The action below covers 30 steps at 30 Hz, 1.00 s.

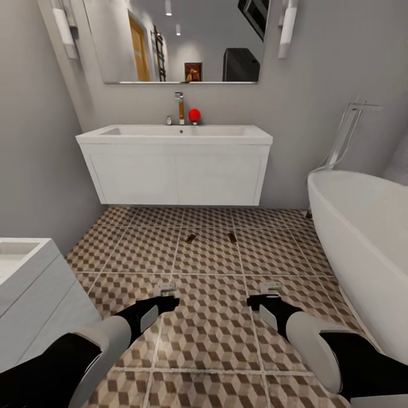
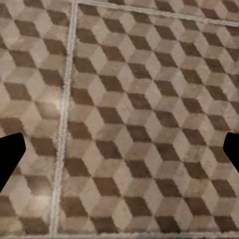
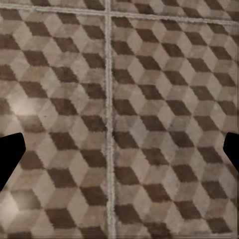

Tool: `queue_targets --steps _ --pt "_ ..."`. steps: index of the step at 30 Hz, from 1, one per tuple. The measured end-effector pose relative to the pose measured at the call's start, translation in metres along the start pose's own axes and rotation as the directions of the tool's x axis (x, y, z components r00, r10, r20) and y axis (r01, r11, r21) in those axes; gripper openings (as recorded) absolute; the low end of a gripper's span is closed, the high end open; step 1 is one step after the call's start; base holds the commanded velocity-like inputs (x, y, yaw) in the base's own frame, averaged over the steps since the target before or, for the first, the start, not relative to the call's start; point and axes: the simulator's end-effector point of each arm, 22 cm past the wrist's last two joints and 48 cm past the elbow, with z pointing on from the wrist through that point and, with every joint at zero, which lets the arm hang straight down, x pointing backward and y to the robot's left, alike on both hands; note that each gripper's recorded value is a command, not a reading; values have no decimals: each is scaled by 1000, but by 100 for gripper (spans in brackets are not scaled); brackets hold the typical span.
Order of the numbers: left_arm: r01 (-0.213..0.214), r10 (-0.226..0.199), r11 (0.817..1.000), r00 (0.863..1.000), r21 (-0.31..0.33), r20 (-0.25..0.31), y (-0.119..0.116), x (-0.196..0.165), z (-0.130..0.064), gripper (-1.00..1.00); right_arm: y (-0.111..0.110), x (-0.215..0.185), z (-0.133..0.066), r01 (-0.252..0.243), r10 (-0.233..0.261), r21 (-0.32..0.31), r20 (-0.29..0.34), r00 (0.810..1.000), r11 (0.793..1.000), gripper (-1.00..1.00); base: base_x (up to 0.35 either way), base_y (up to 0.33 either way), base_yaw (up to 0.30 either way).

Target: Take the four mousetraps from the cabinet in the bathroom and place them on the bathroom floor. Make sure all four end up on the same floor surface, and ensure that at least two of them are either under or directly next to the same bathroom sink.

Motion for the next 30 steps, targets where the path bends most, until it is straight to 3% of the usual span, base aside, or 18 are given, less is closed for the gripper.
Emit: queue_targets --steps 16,30 --pt "-4 4 1000 998 -1 57 -2 -29 -25 100 -5 22 -21 4 -4 3 -18 1000 1000 100 0 0 0" --pt "-9 8 1000 993 4 115 -7 -57 -50 100 -10 2 -41 -2 2 5 31 1000 1000 100 0 0 0"
